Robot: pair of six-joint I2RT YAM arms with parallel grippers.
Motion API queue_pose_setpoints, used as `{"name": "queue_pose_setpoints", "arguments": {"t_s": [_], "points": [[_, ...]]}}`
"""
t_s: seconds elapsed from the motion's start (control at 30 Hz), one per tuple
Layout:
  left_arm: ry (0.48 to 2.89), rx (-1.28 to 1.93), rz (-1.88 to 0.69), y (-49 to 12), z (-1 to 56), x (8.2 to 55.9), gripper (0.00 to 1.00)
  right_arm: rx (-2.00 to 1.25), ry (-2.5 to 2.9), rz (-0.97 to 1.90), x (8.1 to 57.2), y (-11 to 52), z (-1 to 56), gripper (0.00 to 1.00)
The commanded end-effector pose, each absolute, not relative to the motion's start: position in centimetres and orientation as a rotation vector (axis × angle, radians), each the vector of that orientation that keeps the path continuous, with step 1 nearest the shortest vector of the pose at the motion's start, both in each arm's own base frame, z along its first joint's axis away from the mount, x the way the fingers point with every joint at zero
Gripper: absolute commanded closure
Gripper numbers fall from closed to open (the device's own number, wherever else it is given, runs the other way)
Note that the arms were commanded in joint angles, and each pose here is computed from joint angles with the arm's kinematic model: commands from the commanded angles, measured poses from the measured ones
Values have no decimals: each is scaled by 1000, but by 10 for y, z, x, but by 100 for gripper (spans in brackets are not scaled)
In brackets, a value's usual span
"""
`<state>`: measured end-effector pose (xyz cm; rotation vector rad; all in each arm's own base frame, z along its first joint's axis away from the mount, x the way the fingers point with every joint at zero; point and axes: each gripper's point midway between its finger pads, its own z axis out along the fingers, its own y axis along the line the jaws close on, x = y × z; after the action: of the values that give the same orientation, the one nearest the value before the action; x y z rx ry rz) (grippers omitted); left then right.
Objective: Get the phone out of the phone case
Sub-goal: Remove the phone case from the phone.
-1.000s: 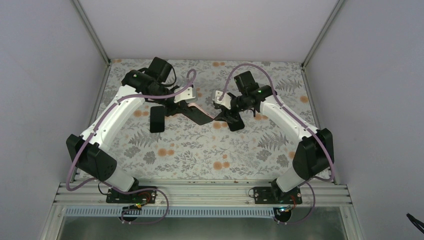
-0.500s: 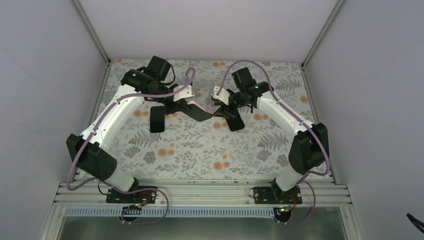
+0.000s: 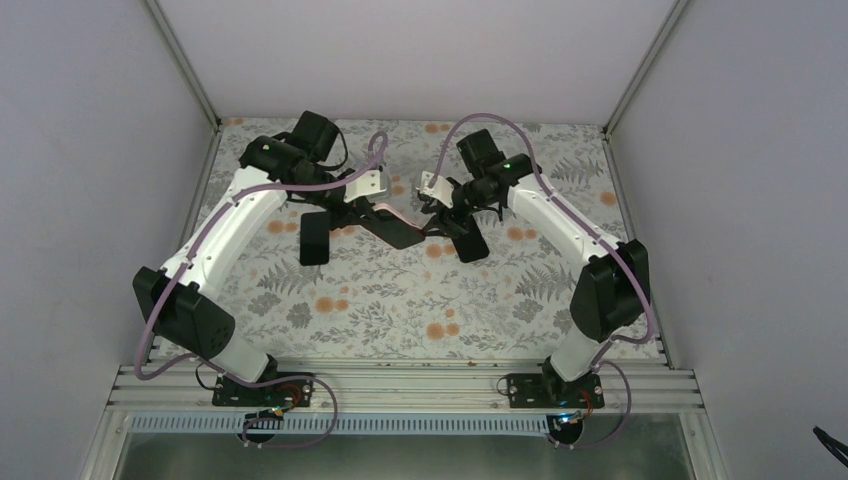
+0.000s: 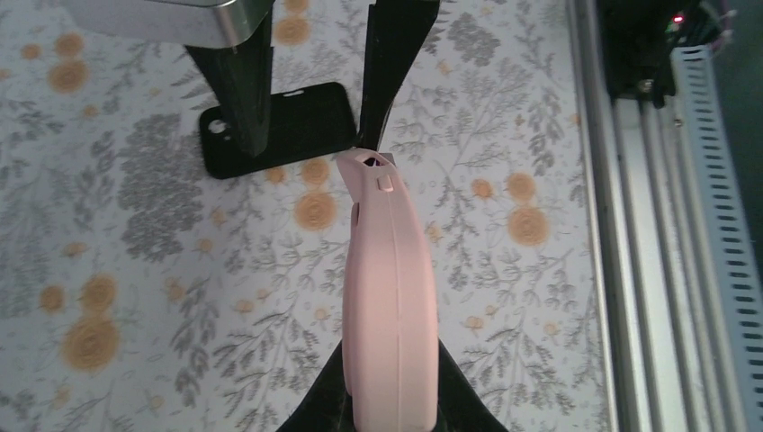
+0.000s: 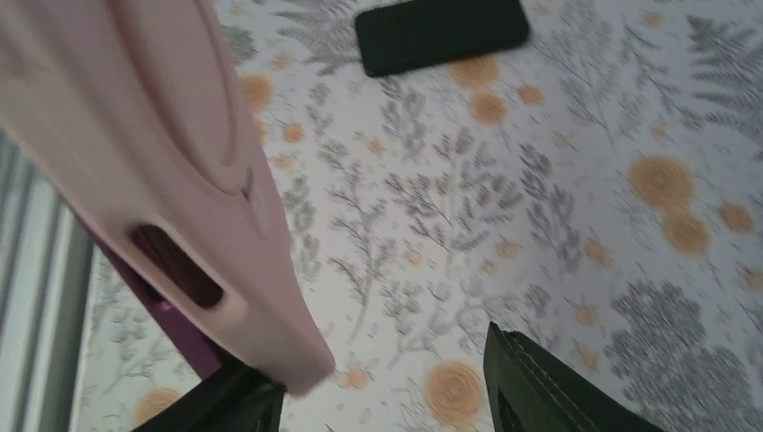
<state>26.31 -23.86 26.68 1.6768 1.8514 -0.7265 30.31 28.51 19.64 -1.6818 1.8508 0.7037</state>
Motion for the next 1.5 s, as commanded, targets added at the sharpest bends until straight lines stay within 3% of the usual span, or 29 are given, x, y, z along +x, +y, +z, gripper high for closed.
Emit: {"name": "queue_pose_setpoints", "arguments": {"t_s": [0.0,0.2,0.37,0.53,0.57,0.6,0.67,0.8,1.03,1.13,1.27,1.47], "points": [[1585,1693,-970,-269,314,234,98,-1775,1467,1002,256,341,257,42],[1552,1606,-909,-261,338,261,98,-1812,1349,1175,222,351,283,42],[1569,1475,-795,-257,346,306,98,-1823,1213,1480,188,352,315,41],[1616,1389,-675,-252,346,345,98,-1856,1176,1543,165,364,327,63],[1619,1388,-675,-252,349,346,98,-1856,1189,1529,167,364,327,73],[1620,1388,-677,-252,351,345,98,-1851,1213,1504,170,364,326,90],[1609,1389,-668,-250,358,341,97,-1816,1254,1468,180,361,328,97],[1634,1394,-623,-242,373,333,81,-1736,1328,1395,202,347,336,97],[1671,1403,-467,-212,427,298,20,-1536,1529,1292,256,302,335,97],[1632,1313,-242,-187,458,298,3,-1424,1552,1246,275,283,348,97],[1548,1053,63,-154,498,318,0,-1102,1691,1142,330,263,372,97],[1227,728,205,-150,522,335,1,-427,1772,883,427,229,426,97]]}}
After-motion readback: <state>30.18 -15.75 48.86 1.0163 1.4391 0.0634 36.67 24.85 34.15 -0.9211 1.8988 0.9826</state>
